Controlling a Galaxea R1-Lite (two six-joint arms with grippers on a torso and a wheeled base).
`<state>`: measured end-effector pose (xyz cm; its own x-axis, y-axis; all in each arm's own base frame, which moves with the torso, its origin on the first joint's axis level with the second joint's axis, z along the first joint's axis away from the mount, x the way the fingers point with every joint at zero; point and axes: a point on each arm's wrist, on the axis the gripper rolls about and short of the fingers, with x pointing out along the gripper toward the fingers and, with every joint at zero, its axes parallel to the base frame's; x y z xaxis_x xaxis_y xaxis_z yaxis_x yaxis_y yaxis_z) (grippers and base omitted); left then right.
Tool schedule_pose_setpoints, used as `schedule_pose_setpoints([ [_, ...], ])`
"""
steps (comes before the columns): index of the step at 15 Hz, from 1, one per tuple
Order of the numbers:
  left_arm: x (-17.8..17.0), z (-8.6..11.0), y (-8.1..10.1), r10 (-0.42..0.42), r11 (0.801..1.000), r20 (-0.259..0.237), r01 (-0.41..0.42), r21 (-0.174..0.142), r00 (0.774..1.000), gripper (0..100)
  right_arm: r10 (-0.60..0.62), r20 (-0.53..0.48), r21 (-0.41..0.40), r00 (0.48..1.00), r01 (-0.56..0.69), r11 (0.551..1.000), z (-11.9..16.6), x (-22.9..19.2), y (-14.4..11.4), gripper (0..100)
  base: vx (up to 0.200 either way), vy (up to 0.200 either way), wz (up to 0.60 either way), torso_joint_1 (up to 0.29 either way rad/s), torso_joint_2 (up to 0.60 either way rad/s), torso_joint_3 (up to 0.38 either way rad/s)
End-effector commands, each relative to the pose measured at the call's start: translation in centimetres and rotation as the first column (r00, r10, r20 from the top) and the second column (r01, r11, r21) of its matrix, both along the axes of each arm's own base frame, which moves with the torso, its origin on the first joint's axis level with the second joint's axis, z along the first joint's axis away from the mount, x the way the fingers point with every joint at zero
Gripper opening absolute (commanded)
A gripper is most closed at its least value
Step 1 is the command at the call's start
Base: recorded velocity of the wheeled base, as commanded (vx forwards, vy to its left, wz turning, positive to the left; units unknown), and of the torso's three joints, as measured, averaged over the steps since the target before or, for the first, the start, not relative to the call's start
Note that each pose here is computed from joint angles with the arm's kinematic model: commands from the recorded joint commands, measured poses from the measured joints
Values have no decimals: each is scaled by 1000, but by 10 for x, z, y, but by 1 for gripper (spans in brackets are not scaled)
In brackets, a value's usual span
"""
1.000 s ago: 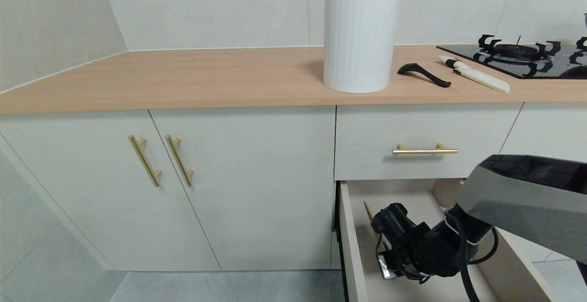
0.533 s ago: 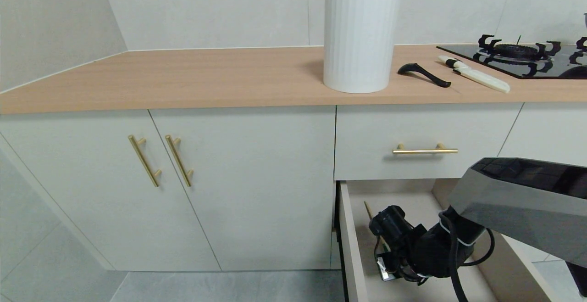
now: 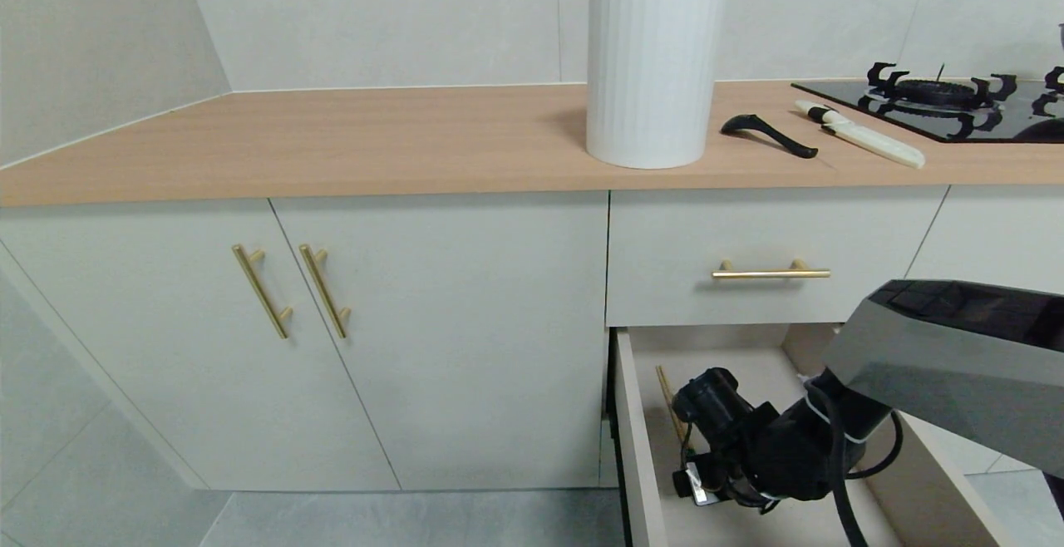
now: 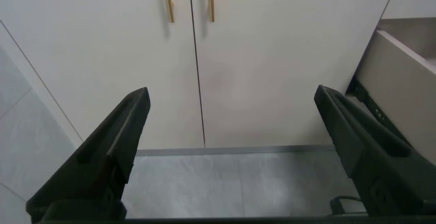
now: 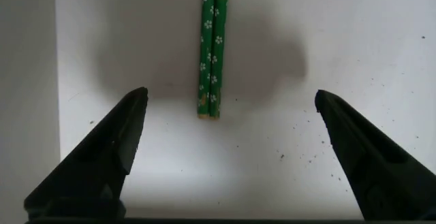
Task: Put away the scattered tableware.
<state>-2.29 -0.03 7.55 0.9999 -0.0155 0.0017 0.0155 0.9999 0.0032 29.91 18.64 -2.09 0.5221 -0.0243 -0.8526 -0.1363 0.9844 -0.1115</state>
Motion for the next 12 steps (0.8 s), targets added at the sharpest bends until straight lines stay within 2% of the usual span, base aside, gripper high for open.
schedule_pose_setpoints([
  [1,0,0,0,0,1000,-2,0,0,1000,100,-8,96,60,995,2,998,43,-1,-4,100,0,0,0,0,0,0],
  [2,0,0,0,0,1000,0,0,0,1000,100,-15,121,75,993,5,997,58,-4,-8,100,0,0,0,0,0,0],
  [4,0,0,0,0,1000,0,0,0,1000,100,-36,196,117,980,14,993,107,-17,-23,100,0,0,0,0,0,0],
  [5,0,0,0,0,1000,-2,0,0,1000,100,-46,219,130,975,17,991,120,-20,-28,100,0,0,0,0,0,0],
  [6,0,0,0,0,1000,-2,0,0,1000,100,-71,281,165,957,24,986,145,-25,-38,100,0,0,0,0,0,0],
  [8,0,0,0,0,1000,0,0,0,1000,100,-85,365,177,927,20,984,175,-32,-56,100,0,0,0,0,0,0],
  [12,0,0,0,0,1000,0,0,0,1000,100,-136,477,198,868,44,979,214,-42,-86,100,0,0,0,0,0,0],
])
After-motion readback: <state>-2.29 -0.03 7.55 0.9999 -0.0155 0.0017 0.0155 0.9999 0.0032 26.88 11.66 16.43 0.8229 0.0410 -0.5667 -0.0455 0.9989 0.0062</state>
